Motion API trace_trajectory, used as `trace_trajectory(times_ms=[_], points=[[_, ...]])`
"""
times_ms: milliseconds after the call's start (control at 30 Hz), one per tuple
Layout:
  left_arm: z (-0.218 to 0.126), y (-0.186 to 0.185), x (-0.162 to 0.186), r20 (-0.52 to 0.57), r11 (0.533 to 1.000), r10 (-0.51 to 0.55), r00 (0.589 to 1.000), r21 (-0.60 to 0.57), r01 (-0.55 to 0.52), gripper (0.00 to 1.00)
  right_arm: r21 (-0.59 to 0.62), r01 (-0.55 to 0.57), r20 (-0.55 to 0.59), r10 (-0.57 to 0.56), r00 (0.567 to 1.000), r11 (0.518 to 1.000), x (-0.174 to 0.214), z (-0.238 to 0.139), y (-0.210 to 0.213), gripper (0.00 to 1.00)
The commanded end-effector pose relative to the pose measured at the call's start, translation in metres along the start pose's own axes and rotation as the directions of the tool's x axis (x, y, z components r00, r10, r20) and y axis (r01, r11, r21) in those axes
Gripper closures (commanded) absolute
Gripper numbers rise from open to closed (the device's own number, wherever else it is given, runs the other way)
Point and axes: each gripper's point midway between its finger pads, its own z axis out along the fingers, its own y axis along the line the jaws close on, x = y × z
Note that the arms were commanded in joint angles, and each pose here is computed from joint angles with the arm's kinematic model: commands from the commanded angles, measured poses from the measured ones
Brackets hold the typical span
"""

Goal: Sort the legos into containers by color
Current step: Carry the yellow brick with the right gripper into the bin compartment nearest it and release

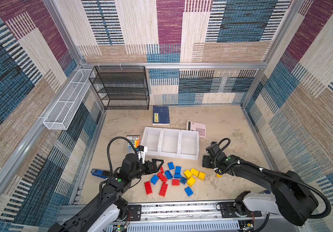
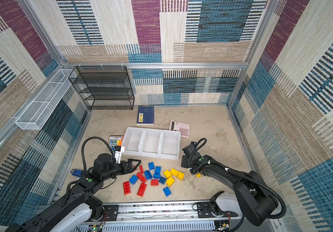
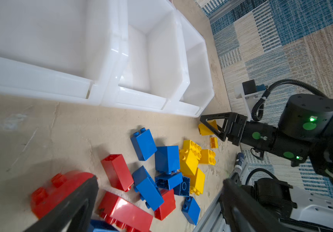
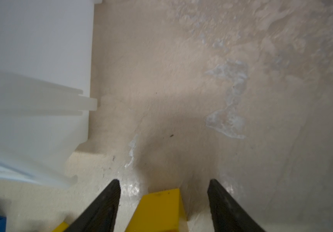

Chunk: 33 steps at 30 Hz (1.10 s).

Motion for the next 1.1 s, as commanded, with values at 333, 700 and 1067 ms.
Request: trace_trajectory(times_ms=[333,700,1067], points=[[-0.002,-0.021,-0.015,0.058,0.995,-0.054,0.997,0.086,0.049,0.01,0.017,-0.007,-0.011,0.007,1.0,1.0,0.004,-0.016,0.001,0.77],[-0.026,-0.02,-0.017,0.06,0.997,-0.083,0.995,0.0,0.083,0.01,-0.15,0.097,0.133,-0.077,0.988,0.984,-0.089,-0.079,0.082,0.8],[-0.069,0.008,-0.035,0.277,0.961,-0.182,0.943,-0.152,0.23,0.01,-0.143,0.186,0.077,-0.176,0.981,0.972,-0.106,-0.026,0.122,0.73]])
